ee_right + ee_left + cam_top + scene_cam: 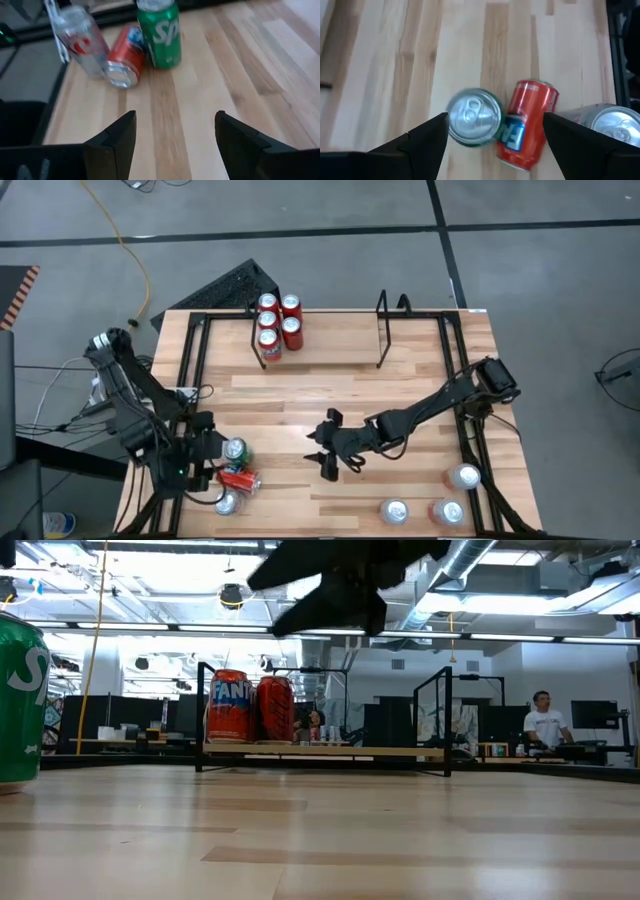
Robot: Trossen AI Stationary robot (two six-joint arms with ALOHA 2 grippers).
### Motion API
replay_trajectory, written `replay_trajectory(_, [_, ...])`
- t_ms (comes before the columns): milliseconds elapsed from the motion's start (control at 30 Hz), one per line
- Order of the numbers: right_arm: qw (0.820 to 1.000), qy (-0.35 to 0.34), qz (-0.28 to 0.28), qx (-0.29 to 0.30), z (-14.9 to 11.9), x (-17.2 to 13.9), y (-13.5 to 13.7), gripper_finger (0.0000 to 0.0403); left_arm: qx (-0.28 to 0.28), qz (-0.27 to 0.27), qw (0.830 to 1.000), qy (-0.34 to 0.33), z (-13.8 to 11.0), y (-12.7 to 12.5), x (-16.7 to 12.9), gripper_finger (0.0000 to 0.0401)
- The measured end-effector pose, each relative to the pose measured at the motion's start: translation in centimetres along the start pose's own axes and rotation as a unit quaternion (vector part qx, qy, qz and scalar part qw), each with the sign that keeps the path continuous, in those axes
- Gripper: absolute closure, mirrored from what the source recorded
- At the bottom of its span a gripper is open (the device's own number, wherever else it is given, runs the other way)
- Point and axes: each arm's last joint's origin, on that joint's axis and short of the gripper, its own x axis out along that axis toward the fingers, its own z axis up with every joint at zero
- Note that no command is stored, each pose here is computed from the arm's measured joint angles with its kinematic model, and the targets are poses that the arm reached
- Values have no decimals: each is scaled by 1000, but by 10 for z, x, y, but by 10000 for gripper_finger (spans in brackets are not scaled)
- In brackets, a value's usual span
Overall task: Place canned beverage on shelf
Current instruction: Put the pink white soda can on the shelf
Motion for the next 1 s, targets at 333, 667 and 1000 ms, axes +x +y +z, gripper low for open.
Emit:
replay_trajectory(333, [1000,5,2,9,-4,6,-2,160,47,-6,998,42,-31,-38,14,95])
replay_trajectory(667, [999,-26,6,32,5,8,-7,160,118,32,988,98,-53,-59,41,95])
replay_trajectory(1000, [999,-25,0,34,6,9,-12,160,163,64,977,123,-60,-62,54,95])
